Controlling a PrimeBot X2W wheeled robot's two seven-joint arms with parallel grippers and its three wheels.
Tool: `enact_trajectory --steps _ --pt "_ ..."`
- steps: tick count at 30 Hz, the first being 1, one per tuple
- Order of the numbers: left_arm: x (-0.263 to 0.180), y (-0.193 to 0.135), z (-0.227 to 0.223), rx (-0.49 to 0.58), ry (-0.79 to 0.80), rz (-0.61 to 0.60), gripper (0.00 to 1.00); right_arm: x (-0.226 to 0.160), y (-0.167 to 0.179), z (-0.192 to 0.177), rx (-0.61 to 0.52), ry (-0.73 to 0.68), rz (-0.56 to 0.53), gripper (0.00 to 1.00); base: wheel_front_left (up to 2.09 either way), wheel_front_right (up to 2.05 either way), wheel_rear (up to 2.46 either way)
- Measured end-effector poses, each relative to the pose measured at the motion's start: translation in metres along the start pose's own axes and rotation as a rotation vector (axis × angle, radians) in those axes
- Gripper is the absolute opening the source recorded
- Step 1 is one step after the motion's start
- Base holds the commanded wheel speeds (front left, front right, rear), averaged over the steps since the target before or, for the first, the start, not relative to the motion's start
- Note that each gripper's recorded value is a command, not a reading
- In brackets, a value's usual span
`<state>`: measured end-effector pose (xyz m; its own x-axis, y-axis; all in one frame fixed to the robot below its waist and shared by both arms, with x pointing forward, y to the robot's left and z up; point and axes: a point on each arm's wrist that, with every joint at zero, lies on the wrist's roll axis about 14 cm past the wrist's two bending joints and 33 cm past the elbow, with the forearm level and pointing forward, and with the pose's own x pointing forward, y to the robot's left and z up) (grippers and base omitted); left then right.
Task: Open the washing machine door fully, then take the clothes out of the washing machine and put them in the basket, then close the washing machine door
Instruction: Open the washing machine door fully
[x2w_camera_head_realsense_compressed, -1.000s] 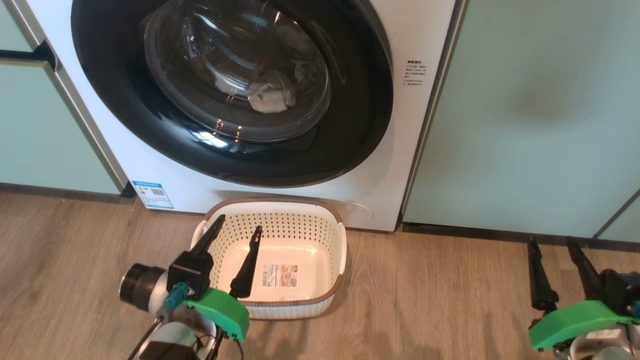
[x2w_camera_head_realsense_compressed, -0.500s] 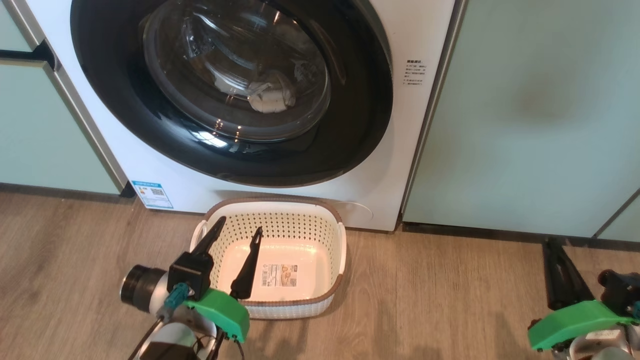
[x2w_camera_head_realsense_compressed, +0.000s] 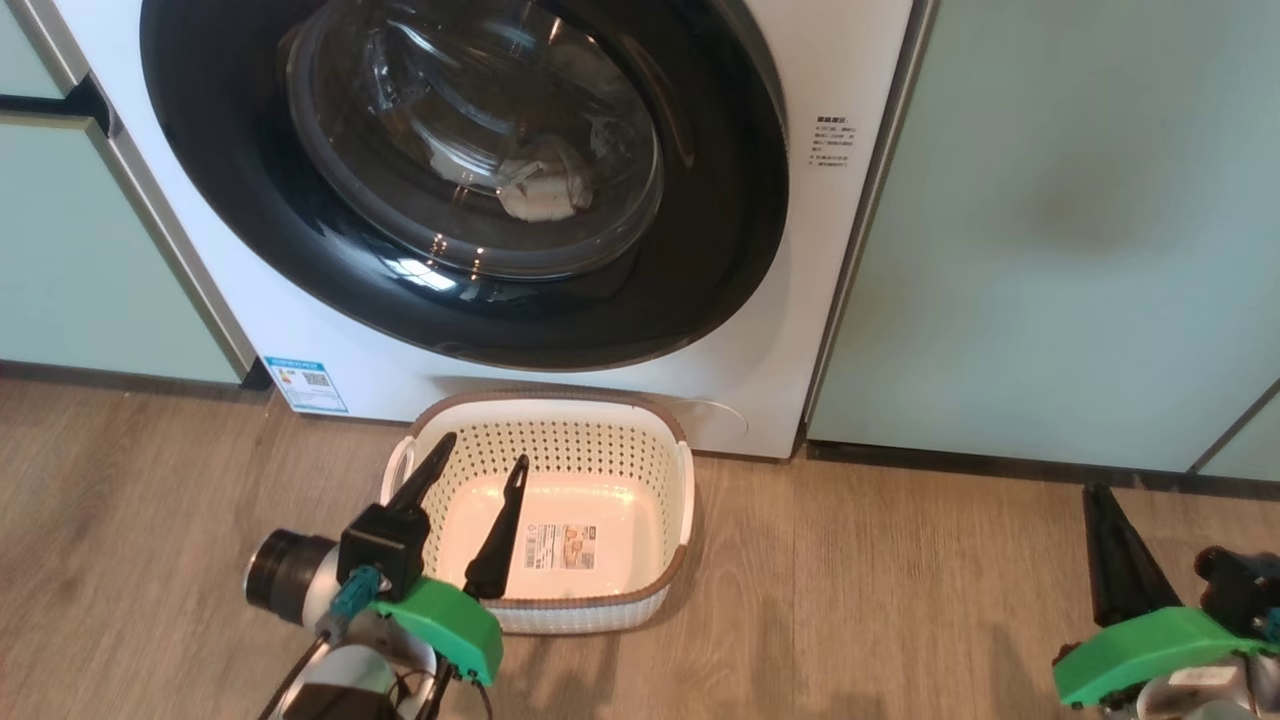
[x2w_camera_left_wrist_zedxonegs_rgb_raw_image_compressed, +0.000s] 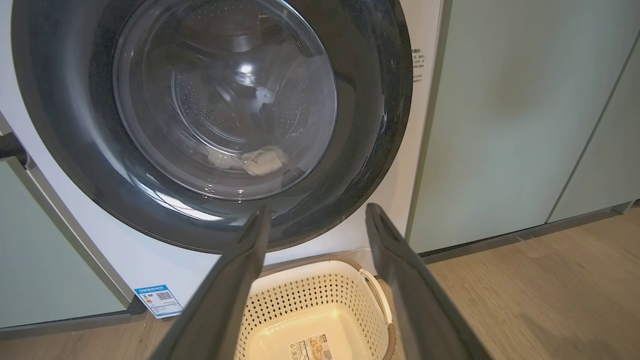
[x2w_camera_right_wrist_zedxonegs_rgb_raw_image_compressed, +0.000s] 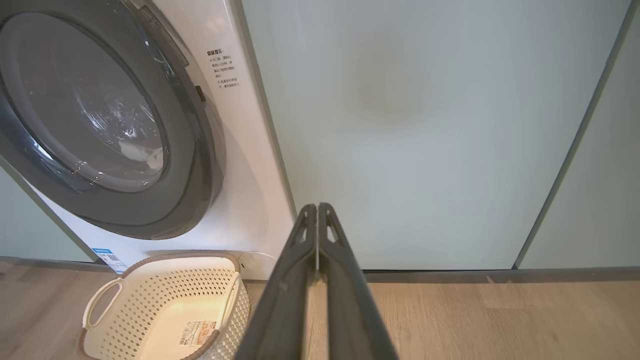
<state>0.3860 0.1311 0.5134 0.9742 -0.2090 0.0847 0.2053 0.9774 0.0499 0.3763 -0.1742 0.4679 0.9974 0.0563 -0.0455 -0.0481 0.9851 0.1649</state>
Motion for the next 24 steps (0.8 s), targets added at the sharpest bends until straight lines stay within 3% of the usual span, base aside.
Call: enact_trajectory --steps 2,7,9,13,20,24 --pt "0.0 0.0 -0.001 -0.001 0.003 0.001 1.0 0.0 0.001 -0.007 0.049 0.018 -0.005 0.0 0.0 0.0 0.0" --pt "0.004 0.0 -0.003 -0.011 0.007 -0.002 1.0 0.015 0.002 -0.014 0.35 0.031 -0.053 0.0 0.0 0.0 0.0" --pt "0.007 0.001 -0.003 -0.012 0.003 -0.002 1.0 0.02 0.003 -0.011 0.395 0.029 -0.056 0.0 0.0 0.0 0.0" --pt "0.022 0.002 0.004 -0.015 -0.022 -0.001 1.0 0.048 0.008 -0.002 0.616 0.032 -0.054 0.0 0.0 0.0 0.0" --pt "0.04 0.007 -0.004 -0.018 -0.014 0.002 1.0 0.096 0.011 0.009 0.988 0.075 -0.021 0.0 0.0 0.0 0.0" --pt "0.051 0.011 -0.008 -0.011 -0.012 0.001 1.0 0.124 0.029 0.012 1.182 0.149 0.06 0.0 0.0 0.0 0.0"
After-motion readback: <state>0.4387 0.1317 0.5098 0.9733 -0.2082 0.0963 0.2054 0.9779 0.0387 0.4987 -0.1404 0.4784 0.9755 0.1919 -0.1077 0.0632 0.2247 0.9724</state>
